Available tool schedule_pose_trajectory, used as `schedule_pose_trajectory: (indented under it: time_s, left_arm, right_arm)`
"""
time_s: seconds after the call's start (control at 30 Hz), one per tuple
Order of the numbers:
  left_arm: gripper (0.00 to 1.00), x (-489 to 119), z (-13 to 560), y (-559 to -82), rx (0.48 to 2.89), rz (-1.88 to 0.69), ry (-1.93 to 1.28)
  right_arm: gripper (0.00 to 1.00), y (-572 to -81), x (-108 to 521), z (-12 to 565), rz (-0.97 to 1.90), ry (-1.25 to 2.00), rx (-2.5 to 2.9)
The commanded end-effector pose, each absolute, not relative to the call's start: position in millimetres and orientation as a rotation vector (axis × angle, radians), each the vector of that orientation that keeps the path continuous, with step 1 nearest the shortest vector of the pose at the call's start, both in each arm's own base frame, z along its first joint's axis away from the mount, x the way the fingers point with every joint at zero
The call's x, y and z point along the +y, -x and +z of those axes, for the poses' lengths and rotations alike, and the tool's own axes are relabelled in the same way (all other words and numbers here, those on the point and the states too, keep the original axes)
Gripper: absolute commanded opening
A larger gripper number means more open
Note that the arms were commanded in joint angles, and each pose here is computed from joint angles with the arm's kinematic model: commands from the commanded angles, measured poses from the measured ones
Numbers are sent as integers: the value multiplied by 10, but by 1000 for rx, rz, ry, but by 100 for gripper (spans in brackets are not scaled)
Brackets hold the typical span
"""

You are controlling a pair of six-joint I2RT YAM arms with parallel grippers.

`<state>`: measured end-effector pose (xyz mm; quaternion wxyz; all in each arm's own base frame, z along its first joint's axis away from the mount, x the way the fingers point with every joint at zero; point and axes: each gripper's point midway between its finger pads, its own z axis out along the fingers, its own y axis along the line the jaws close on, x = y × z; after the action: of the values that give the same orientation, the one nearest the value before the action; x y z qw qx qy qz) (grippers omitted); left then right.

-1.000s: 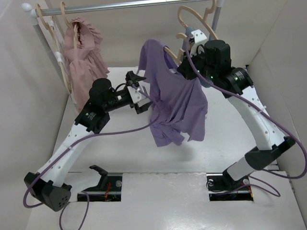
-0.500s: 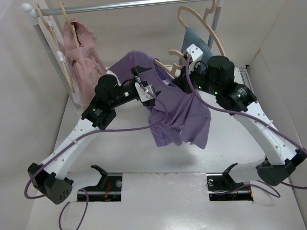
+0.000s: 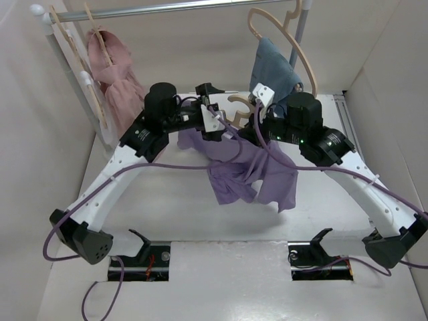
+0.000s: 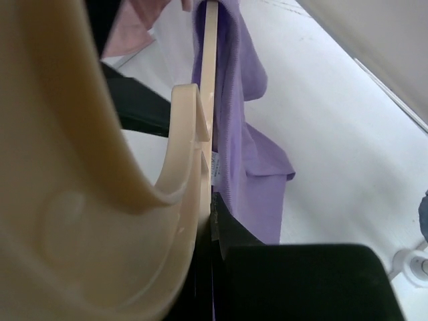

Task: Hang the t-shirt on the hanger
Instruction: Place tshirt on hanger, then hang the hanger with tshirt onto the clothesline

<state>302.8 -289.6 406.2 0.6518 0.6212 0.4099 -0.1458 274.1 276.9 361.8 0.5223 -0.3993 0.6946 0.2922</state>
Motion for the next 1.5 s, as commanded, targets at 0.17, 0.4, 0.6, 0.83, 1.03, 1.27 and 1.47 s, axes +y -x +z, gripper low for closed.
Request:
schedule_pose_trajectory:
  time_s: [0.17,0.4,0.6,0.83,1.03,1.27,1.47]
  left_arm:
    - [58,-2912,3590,-3074,1083,-395,-1627]
    - [0,-2971,3734,-2955,1083,-494,-1588]
    - [0,-2856,3755,-2871,1089,-637,-1547]
    - [0,-2748,3753,-2672,1075,-915,-1515]
    - [0,-2730,3692,-2646,1108,-926,-1500]
    - [0,-2708,3647,-2698,1110,-874,-1515]
    - [0,-2666,3592,-2773,1138,-838,-1509]
  right_arm:
    - [0,-2489,2880,4197,762,1007,1386]
    - [0,-2500,2885,4115,757,1018,1399]
    - [28,-2521,2892,3997,746,1041,1425]
    - [47,-2626,2828,3862,717,1043,1467]
    - [99,-2588,2876,3903,750,1066,1446]
    - [99,-2627,2603,4293,590,1036,1426]
    - [99,-2311,2429,3802,612,1173,1601]
